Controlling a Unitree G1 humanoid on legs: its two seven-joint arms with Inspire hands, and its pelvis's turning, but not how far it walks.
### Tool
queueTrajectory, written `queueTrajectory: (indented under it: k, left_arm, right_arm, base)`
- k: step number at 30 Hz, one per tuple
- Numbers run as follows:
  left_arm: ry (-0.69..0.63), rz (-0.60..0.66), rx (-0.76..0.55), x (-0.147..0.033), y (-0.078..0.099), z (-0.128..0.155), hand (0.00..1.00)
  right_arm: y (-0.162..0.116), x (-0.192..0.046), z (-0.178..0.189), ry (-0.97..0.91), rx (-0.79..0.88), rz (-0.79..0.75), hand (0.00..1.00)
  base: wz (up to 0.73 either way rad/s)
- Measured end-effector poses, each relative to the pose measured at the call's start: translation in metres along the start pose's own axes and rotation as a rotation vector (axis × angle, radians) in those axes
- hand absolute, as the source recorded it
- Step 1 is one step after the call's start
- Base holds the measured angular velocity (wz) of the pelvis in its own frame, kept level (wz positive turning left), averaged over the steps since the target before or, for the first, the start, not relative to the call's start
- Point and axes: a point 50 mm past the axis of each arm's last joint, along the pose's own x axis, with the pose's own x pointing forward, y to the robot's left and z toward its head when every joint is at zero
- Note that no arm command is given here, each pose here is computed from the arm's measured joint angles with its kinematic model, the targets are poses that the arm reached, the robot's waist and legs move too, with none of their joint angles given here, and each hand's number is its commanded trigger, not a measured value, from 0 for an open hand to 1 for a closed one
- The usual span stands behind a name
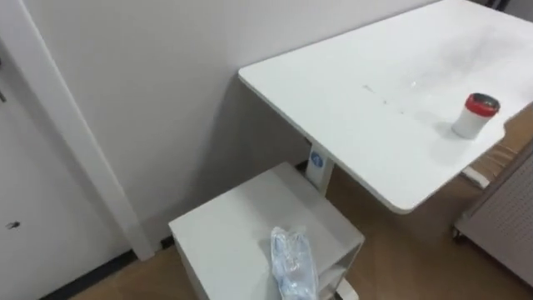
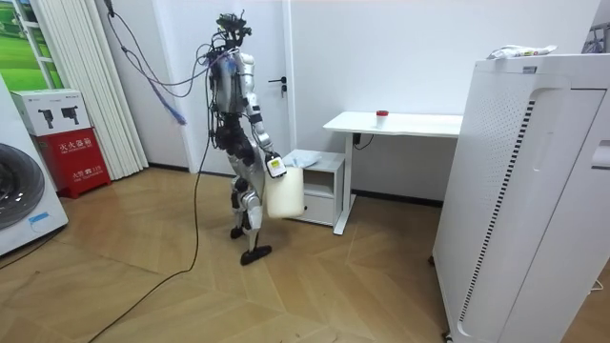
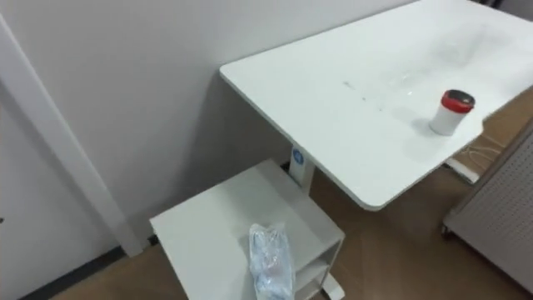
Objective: Pick garbage
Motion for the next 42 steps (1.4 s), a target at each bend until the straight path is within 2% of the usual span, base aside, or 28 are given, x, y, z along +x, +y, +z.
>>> queueTrajectory:
  k: [4,6,15,26,35,42]
  left_arm:
    - [-0.165,0.081,-0.004,0.008,0.004,0.042,0.0]
    - [-0.264,0.12,-0.024,0.014,0.006,0.073,0.0]
    - [-0.438,0.235,-0.072,0.024,0.022,0.144,0.0]
    - [-0.558,0.348,-0.073,0.022,0.038,0.184,0.0]
    - [-0.663,0.328,-0.011,0.017,0.031,0.217,0.0]
    - [-0.687,0.373,-0.025,0.015,0.037,0.228,0.0]
  right_arm:
    - [0.011,0.004,0.025,-0.074,-0.04,0.033,1.0]
    - [0.017,0.005,0.033,-0.091,-0.08,0.054,1.0]
    - [0.034,0.008,0.071,-0.183,-0.092,0.108,1.0]
    - [0.046,0.005,0.092,-0.282,-0.119,0.134,1.0]
    - [0.056,0.003,0.115,-0.36,-0.137,0.132,1.0]
    - [0.062,0.002,0.119,-0.368,-0.128,0.147,1.0]
  base:
    - [-0.41]
    - [-0.12]
    - [-0.24]
    - [-0.05]
    - [-0.03]
    - [-0.12]
